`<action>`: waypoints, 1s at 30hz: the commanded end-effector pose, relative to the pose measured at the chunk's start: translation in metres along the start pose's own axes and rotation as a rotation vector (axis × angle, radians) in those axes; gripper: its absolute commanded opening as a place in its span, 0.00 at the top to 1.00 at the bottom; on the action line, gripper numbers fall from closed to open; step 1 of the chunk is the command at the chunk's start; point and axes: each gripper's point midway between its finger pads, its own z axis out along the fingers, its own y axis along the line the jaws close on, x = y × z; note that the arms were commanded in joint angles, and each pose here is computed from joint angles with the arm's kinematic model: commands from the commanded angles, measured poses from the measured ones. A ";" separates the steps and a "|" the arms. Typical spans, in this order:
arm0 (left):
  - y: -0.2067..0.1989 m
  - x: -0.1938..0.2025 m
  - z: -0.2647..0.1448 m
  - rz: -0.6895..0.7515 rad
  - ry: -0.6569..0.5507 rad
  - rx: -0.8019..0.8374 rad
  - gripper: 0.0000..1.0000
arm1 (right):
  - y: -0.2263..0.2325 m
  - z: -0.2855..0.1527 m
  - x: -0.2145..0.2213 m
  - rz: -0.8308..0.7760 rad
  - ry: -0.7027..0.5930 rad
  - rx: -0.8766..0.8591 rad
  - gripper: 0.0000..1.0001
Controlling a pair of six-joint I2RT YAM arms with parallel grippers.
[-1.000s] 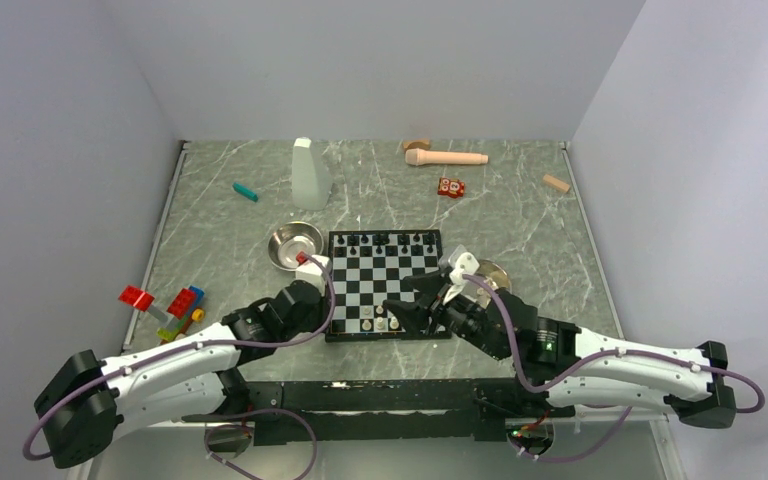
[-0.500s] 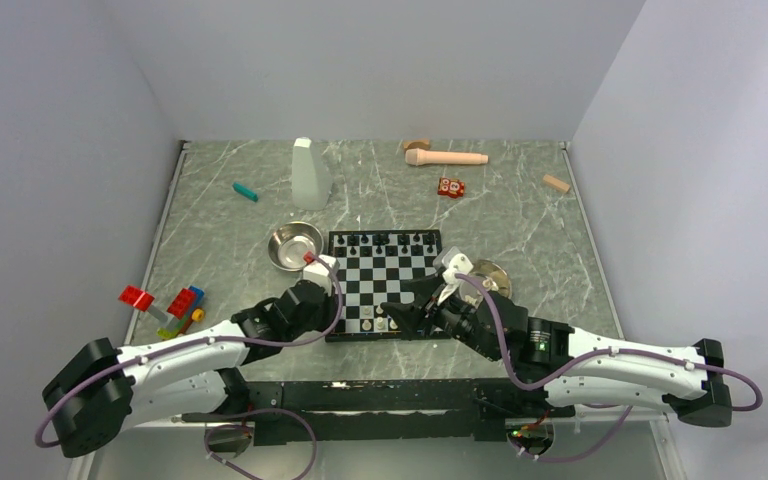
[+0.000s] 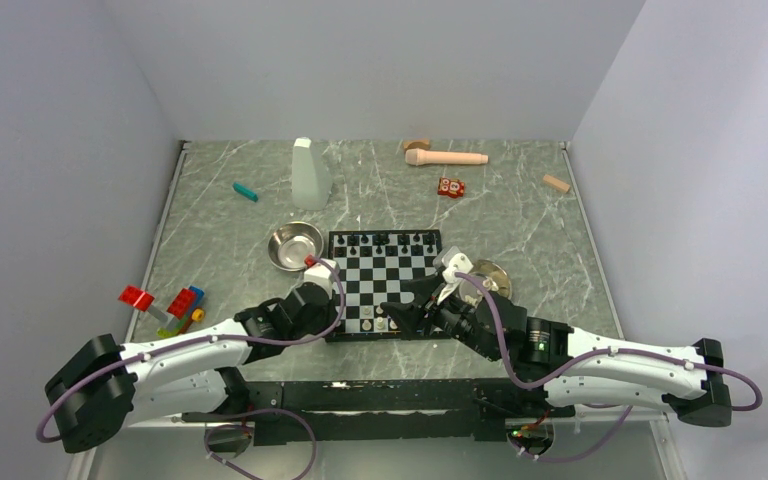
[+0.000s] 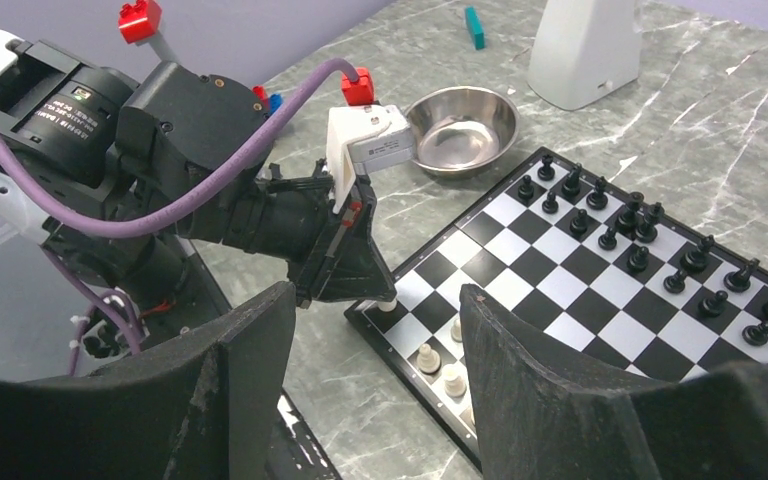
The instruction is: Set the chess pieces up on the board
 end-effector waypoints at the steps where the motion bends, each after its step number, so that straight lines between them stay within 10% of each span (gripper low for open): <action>1: -0.007 -0.003 -0.002 -0.006 0.004 0.007 1.00 | -0.001 -0.001 -0.002 0.018 -0.013 0.011 0.35; 10: -0.008 0.002 -0.004 0.007 0.026 -0.006 1.00 | -0.004 -0.002 0.001 0.024 -0.015 0.022 0.35; 18: -0.005 0.000 -0.005 0.005 0.017 -0.036 0.63 | -0.011 -0.003 0.002 0.042 -0.009 0.066 0.30; 30: -0.032 -0.066 -0.041 -0.018 -0.114 0.030 0.51 | -0.081 -0.021 -0.002 0.203 0.007 0.496 0.19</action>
